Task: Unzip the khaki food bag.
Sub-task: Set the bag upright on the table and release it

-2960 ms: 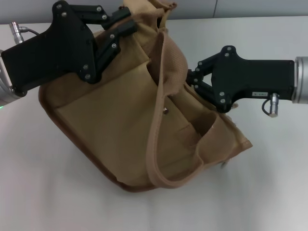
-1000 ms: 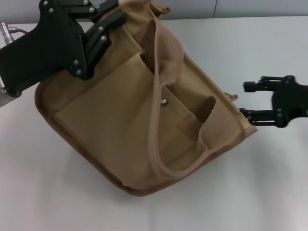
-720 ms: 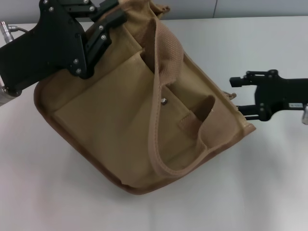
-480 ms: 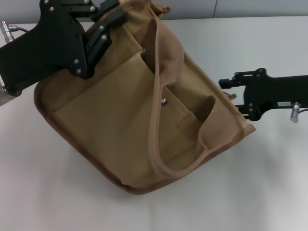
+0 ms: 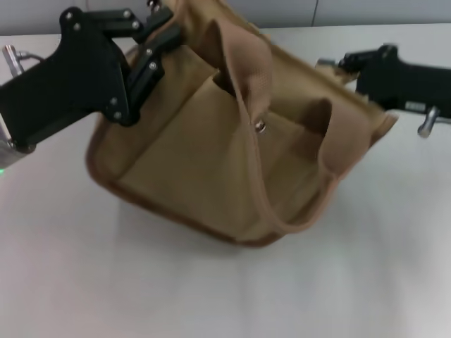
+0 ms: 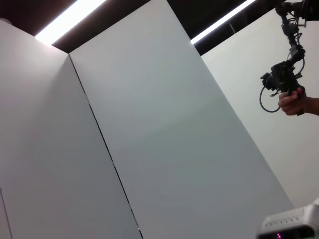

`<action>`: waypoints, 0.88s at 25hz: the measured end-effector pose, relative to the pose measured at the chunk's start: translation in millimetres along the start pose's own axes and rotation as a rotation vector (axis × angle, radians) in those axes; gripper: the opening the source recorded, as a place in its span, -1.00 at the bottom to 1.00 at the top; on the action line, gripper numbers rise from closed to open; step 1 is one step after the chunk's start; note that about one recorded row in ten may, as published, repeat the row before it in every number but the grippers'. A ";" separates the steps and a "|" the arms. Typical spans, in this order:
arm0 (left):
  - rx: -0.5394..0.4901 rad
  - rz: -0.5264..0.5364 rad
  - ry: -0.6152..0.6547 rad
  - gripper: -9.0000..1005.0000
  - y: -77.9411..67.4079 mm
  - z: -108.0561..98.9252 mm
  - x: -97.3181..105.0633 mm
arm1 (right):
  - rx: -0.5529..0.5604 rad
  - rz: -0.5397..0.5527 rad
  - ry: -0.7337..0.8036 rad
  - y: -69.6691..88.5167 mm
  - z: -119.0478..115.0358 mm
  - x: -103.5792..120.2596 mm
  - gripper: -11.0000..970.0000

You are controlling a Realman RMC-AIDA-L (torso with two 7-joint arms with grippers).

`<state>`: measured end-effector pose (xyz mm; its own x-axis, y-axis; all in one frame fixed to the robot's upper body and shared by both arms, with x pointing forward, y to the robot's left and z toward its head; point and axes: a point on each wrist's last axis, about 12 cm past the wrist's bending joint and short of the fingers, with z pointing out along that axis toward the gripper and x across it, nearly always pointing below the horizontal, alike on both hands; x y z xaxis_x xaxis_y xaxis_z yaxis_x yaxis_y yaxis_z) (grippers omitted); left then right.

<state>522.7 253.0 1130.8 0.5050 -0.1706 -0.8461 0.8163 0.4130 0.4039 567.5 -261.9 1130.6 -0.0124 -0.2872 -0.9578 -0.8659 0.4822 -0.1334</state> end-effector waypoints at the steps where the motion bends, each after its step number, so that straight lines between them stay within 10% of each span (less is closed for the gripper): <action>1: -0.013 -0.010 0.001 -0.50 -4.4 -2.0 3.2 | 0.031 0.007 -0.033 -5.2 -5.1 -6.3 -0.36; 22: -0.191 -0.143 0.116 -0.49 -71.1 -29.9 38.0 | 0.178 0.118 -0.019 -26.4 -16.5 -9.6 -0.73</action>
<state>475.4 243.9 1059.5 0.3439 -0.1398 -0.9285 0.8035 0.5556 0.2139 582.3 -285.5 1147.5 -0.0980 -0.2052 -0.9738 -0.7567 0.6509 -0.0610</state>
